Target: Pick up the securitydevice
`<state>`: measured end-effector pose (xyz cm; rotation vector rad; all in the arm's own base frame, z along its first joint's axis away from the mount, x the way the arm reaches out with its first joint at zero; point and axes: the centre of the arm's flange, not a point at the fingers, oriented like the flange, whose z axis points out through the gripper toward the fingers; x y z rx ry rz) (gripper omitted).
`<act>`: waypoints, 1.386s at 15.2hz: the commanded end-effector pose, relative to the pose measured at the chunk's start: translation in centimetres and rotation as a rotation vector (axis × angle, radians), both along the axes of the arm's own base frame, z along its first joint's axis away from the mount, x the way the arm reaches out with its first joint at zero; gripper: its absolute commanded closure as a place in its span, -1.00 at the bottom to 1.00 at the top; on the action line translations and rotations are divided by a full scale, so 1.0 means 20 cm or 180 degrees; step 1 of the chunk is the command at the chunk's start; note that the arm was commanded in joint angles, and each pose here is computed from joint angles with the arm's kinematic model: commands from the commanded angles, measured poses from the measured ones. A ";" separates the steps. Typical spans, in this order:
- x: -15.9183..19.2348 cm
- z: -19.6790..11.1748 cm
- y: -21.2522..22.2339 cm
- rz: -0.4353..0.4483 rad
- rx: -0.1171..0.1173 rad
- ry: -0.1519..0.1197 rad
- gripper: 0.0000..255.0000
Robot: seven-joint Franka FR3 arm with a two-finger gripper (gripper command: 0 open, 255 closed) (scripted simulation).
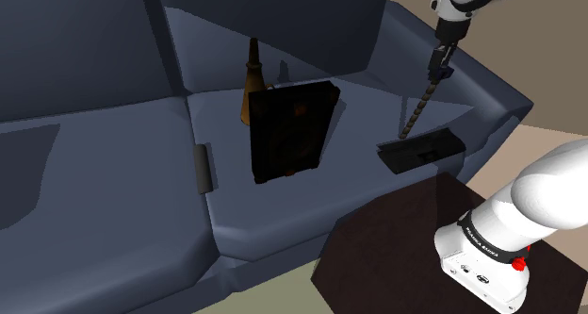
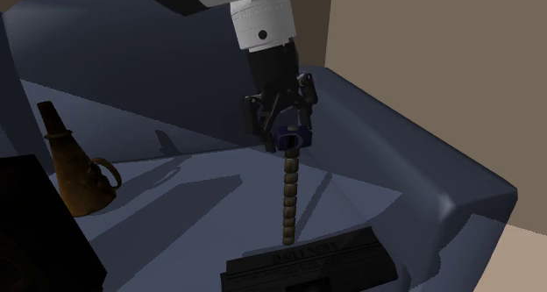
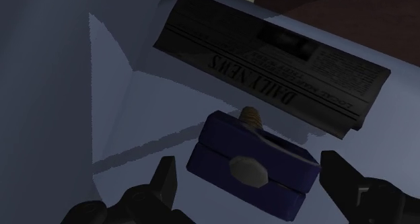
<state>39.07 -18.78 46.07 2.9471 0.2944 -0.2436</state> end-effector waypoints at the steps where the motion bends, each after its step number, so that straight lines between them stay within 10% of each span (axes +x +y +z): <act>1: 0.00 -0.01 0.00 0.0000 0.0000 -0.0001 1.00; 21: 0.00 0.28 0.00 0.0000 0.0000 -0.0001 1.00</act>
